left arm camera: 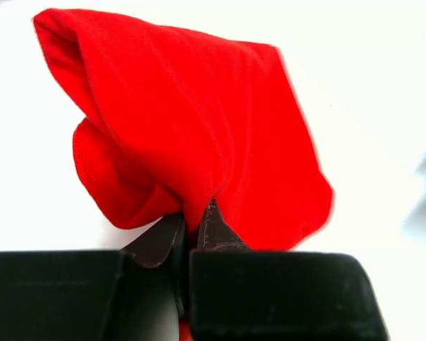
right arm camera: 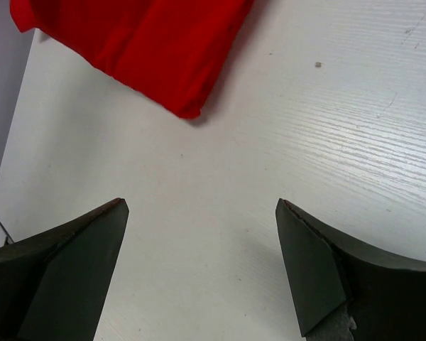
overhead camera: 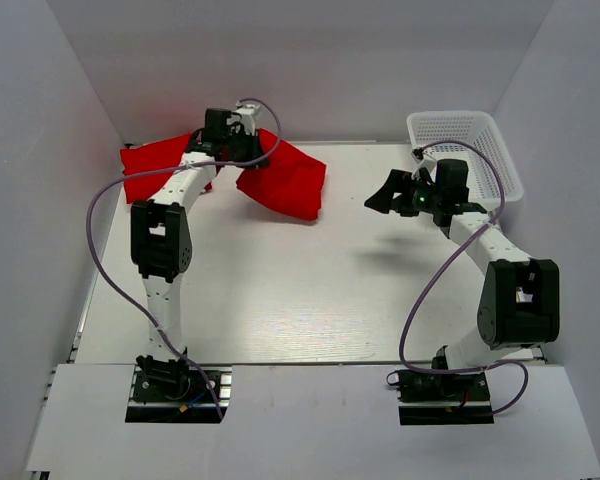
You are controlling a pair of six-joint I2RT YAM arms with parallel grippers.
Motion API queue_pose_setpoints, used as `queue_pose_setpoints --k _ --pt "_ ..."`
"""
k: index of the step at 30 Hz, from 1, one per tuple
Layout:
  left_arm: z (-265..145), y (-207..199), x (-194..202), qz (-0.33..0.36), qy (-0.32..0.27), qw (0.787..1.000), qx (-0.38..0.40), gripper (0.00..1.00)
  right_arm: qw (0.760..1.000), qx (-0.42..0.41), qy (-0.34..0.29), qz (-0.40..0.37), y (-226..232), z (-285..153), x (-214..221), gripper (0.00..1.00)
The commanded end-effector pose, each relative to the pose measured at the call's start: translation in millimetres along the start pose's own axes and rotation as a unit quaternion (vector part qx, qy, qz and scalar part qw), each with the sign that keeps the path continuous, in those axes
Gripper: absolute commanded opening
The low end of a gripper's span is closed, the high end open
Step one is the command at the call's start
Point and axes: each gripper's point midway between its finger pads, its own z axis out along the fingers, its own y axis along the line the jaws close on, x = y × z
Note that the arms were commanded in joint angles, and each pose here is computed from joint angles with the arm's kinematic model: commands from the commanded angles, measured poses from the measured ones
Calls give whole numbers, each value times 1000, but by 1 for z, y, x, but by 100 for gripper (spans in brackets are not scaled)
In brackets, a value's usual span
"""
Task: Fold and stack the t-shirts
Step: Put the neatly folded tshirt into the corner of the board with the left arm
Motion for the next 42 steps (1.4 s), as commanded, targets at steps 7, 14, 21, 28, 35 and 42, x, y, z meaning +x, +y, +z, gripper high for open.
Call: queue_pose_setpoints --k 7,14,21,28,35,42 --pt "-66 34 -91 49 -73 996 -23 0 998 -31 -51 -14 20 -12 -29 90" --pt "-98 76 -108 96 -90 989 -73 0 998 -45 -46 -11 27 -12 -35 90" --pt "-137 111 -128 112 -110 979 -131 0 998 -47 -50 -15 35 -17 -40 90" --pt "-164 125 -140 105 -133 974 -152 0 997 -52 -51 -14 39 -19 -41 90" --pt "-187 138 -155 111 -156 966 -172 0 997 -55 -47 -7 38 -15 -40 90" --pt "-203 141 -161 104 -173 965 -168 0 997 -65 -47 0 38 -8 -44 90"
